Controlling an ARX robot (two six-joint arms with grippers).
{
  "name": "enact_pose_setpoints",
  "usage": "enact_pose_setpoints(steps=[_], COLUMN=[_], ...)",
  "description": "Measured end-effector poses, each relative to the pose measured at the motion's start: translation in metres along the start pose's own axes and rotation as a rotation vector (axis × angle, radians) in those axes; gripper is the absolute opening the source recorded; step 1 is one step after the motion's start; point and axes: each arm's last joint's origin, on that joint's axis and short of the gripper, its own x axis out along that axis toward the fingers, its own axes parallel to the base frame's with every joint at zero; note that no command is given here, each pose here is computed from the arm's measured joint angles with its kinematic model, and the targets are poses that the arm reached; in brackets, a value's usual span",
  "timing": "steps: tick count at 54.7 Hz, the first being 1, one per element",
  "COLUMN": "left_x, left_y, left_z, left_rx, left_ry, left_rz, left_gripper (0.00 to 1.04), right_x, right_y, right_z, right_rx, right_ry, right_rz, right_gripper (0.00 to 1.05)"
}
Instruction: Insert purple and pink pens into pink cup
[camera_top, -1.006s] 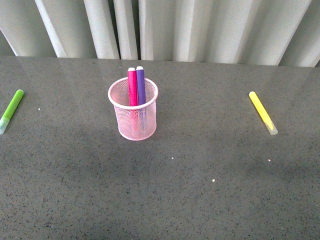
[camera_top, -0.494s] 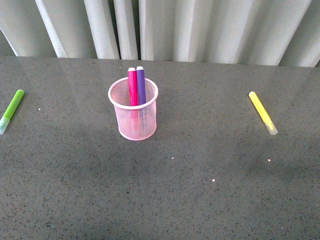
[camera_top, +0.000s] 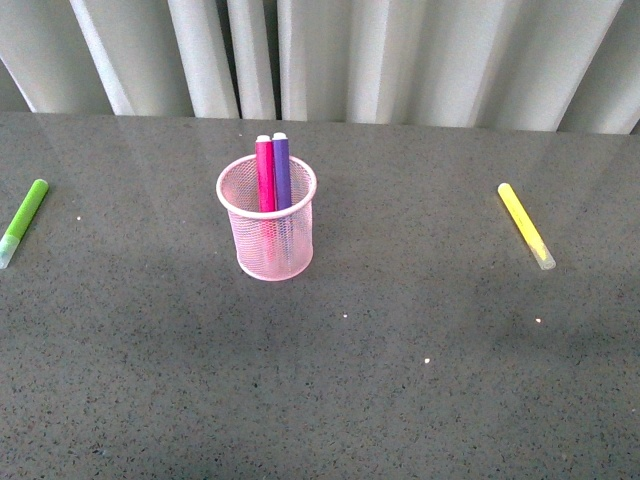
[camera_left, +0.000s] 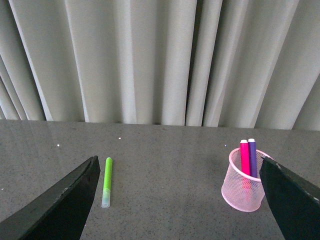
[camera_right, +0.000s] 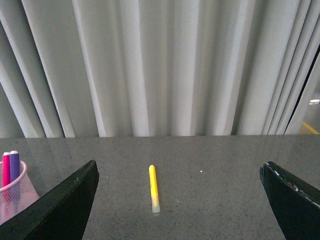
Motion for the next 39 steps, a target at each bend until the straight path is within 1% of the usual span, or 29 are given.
enact_pose_setpoints(steps=[39], left_x=[0.0], left_y=[0.0], left_z=[0.0], left_rx=[0.0], left_ry=[0.0], left_rz=[0.0], left_gripper=[0.98], right_x=[0.0], right_y=[0.0], right_z=[0.0], right_rx=[0.0], right_ry=[0.0], right_rz=[0.0], right_gripper=[0.98])
